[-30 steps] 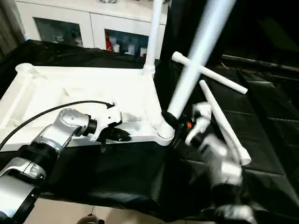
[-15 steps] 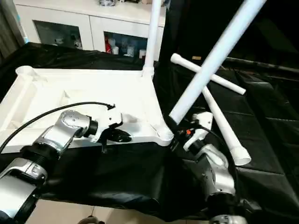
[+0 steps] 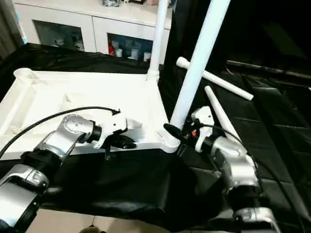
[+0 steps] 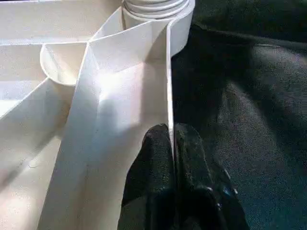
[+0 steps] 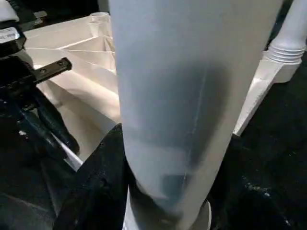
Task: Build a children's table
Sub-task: Insert table leg to table base, then rotate leg to tighten
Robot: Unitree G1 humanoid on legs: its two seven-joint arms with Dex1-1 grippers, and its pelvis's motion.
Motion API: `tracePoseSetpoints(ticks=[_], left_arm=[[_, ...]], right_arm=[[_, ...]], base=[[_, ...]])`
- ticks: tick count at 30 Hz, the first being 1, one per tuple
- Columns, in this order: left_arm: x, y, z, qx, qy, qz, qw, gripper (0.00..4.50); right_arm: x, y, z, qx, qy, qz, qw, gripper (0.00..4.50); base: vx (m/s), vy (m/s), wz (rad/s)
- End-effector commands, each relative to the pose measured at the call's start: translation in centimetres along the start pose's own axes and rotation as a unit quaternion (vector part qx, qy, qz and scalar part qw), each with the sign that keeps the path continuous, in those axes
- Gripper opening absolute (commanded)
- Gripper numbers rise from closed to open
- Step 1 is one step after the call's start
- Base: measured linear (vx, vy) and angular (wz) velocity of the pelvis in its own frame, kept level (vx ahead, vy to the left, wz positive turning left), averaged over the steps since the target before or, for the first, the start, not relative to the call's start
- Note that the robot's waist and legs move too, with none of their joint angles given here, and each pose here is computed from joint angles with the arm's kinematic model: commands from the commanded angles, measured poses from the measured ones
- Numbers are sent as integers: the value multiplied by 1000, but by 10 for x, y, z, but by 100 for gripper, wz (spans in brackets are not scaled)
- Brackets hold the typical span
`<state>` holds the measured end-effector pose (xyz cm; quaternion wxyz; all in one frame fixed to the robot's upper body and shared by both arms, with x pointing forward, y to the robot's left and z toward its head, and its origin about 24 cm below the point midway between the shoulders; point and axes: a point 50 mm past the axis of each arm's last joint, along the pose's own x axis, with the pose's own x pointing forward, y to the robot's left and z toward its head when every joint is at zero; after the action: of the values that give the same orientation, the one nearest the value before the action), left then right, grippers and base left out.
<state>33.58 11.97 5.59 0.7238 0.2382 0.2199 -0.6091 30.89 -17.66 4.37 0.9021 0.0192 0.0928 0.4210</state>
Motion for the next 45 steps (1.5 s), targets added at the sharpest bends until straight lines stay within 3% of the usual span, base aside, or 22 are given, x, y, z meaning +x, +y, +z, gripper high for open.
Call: tracePoseSetpoints(ticks=[1, 8, 15, 21, 28, 30, 33, 36, 38, 45], left_arm=[[0, 0, 18, 43, -35, -9, 998, 0], [0, -9, 22, 65, -65, -71, 993, 0], [0, -10, 19, 60, -57, -72, 994, 0], [3, 6, 18, 31, -28, 17, 999, 0], [11, 15, 30, -46, -34, 84, 995, 0], [19, 19, 38, -101, -34, 134, 985, 0], [33, 15, 51, -134, -43, 161, 977, 0], [45, 9, 67, -143, -56, 174, 973, 0], [47, 10, 69, -149, -59, 186, 969, 0], [35, 17, 59, -140, -39, 226, 963, 0]], right_arm=[[-6, 16, -49, 65, 106, 49, 991, 186], [-17, 20, -57, 75, 121, 83, 986, 186], [-19, 21, -62, 83, 120, 80, 986, 186], [-11, 0, -69, 67, 145, -71, 985, 186], [12, -15, -67, 78, 164, -241, 953, 186], [24, -17, -64, 99, 166, -302, 933, 186], [42, -14, -58, 113, 166, -339, 919, 186], [60, -7, -51, 100, 172, -350, 915, 186], [65, -4, -50, 98, 175, -348, 916, 186], [73, 4, -51, 91, 186, -334, 919, 186]], base=[[0, 0, 0], [0, 0, 0], [0, 0, 0], [0, 0, 0], [-81, 39, -13], [13, -74, 6], [17, -3, -39], [15, 14, -9], [0, 0, 0], [15, -3, 1]])
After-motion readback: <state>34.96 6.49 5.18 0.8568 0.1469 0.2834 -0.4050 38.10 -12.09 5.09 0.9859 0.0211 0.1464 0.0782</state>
